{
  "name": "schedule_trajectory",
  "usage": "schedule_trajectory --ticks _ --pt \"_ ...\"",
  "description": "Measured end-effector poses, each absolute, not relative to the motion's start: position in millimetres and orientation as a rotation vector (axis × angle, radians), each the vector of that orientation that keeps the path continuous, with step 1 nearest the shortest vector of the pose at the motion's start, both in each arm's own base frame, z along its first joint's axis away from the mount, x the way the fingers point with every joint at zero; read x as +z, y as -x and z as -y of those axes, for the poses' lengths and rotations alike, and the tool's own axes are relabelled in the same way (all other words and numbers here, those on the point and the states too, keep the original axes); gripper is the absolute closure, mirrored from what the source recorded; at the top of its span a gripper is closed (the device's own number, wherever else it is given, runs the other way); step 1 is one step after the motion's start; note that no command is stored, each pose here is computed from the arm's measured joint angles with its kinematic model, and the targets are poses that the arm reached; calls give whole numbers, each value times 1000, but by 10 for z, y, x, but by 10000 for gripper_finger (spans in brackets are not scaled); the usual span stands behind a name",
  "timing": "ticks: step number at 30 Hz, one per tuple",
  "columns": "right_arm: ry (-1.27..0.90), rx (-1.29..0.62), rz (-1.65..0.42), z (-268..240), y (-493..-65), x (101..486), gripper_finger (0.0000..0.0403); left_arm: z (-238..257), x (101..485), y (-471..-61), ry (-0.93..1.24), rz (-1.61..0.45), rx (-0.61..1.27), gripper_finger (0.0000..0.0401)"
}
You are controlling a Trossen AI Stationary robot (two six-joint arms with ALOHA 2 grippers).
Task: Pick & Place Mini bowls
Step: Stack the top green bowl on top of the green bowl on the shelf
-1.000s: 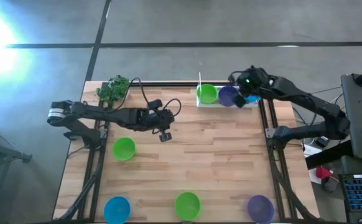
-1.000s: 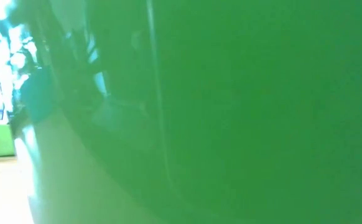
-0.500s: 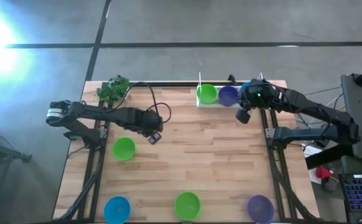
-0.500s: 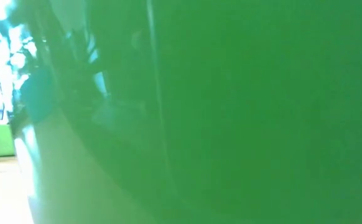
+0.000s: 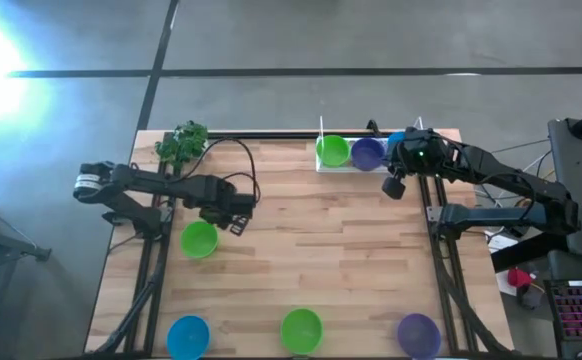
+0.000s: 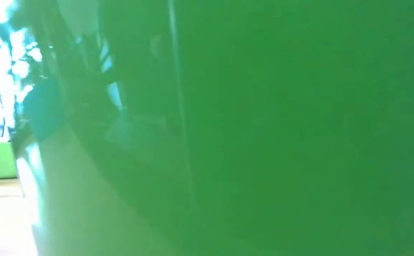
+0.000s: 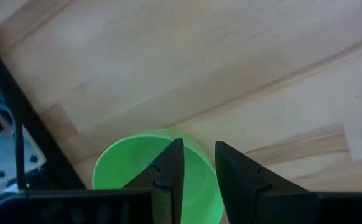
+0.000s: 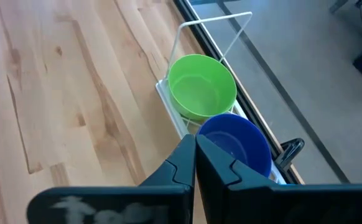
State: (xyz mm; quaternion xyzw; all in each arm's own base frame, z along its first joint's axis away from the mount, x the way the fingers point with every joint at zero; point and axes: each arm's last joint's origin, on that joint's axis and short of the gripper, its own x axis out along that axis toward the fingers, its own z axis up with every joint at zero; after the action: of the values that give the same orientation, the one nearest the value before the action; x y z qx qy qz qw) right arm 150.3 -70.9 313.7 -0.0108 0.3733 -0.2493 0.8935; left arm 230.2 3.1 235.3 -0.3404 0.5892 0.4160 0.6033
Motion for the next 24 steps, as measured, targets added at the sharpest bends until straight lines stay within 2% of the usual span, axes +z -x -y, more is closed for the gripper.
schedule_trajectory --ticks 8,24 --pt "23 -518 -774 709 -1503 3137 394 32 2130 -2183 860 -1433 1036 316" --pt "23 -519 -772 710 -1504 3139 394 100 1957 -2229 942 -1382 957 316"
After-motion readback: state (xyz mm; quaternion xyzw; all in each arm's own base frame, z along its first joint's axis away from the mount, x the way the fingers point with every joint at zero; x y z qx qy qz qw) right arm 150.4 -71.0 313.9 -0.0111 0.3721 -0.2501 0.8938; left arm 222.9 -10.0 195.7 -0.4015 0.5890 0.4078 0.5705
